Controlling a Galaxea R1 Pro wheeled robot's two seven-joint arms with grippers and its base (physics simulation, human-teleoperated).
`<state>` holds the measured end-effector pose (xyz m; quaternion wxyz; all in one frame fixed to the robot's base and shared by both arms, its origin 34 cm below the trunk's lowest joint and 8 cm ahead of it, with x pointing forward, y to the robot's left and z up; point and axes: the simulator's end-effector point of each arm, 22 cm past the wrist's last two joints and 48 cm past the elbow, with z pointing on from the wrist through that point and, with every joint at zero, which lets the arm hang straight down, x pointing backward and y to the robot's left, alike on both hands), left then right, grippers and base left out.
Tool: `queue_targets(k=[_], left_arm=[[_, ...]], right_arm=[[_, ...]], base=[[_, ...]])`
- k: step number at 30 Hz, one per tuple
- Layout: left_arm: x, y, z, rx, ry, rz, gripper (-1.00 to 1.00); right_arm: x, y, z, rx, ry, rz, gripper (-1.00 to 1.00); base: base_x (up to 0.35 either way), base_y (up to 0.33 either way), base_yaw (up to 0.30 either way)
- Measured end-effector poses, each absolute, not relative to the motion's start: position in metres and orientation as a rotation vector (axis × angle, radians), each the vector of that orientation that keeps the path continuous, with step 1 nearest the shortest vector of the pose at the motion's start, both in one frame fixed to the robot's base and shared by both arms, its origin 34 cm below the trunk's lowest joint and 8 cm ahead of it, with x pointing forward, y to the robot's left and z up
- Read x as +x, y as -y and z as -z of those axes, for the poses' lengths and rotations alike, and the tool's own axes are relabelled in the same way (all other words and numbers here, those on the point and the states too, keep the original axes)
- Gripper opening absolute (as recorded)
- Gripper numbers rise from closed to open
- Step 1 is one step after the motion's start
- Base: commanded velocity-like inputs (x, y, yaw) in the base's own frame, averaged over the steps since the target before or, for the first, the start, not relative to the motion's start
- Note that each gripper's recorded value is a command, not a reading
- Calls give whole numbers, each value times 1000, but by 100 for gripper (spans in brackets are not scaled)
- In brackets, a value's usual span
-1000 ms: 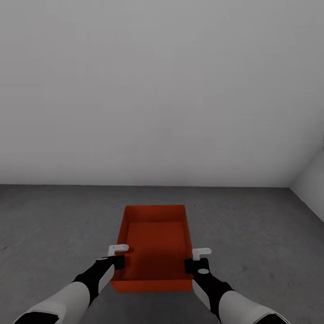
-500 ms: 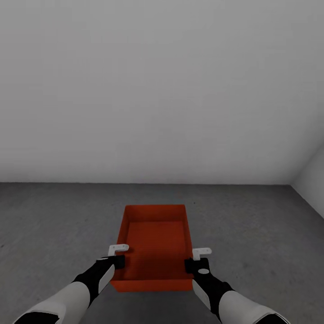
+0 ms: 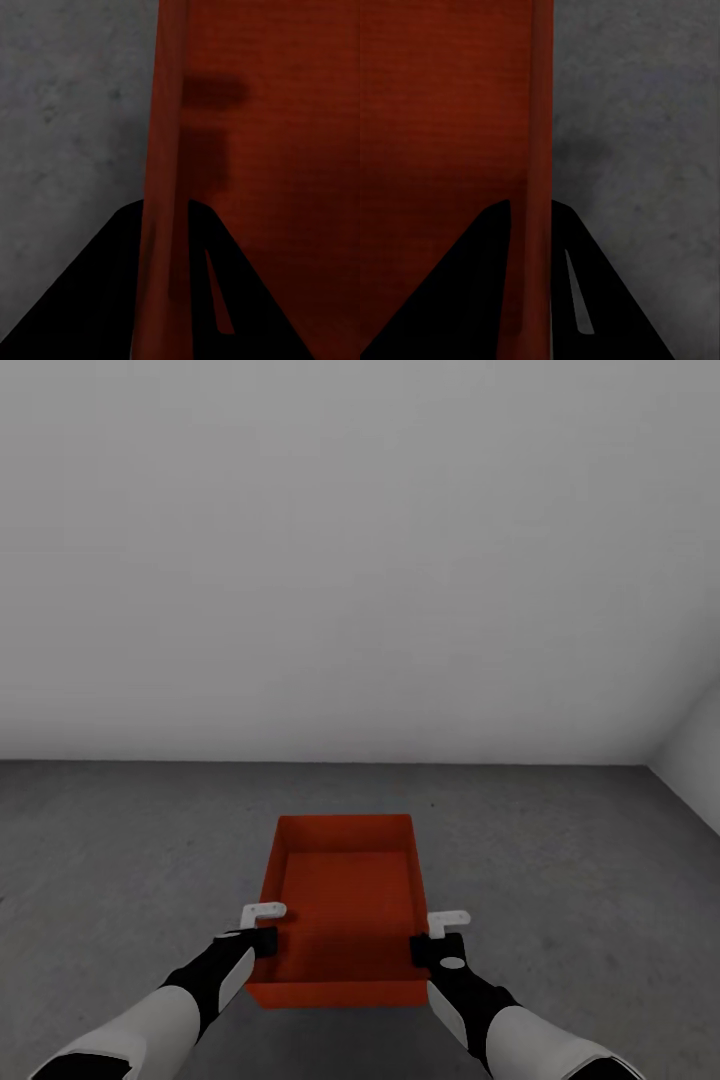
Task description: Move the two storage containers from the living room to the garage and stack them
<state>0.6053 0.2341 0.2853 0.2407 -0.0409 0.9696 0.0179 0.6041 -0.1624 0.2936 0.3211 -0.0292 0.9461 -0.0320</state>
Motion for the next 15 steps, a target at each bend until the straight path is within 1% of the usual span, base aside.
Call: queue_targets(k=[15], left_arm=[[597,-234,-252,-112,-2651,-49,-100]], right_arm=[[596,163,-260,-76,-2484,84,-100]], base=[[0,0,0]])
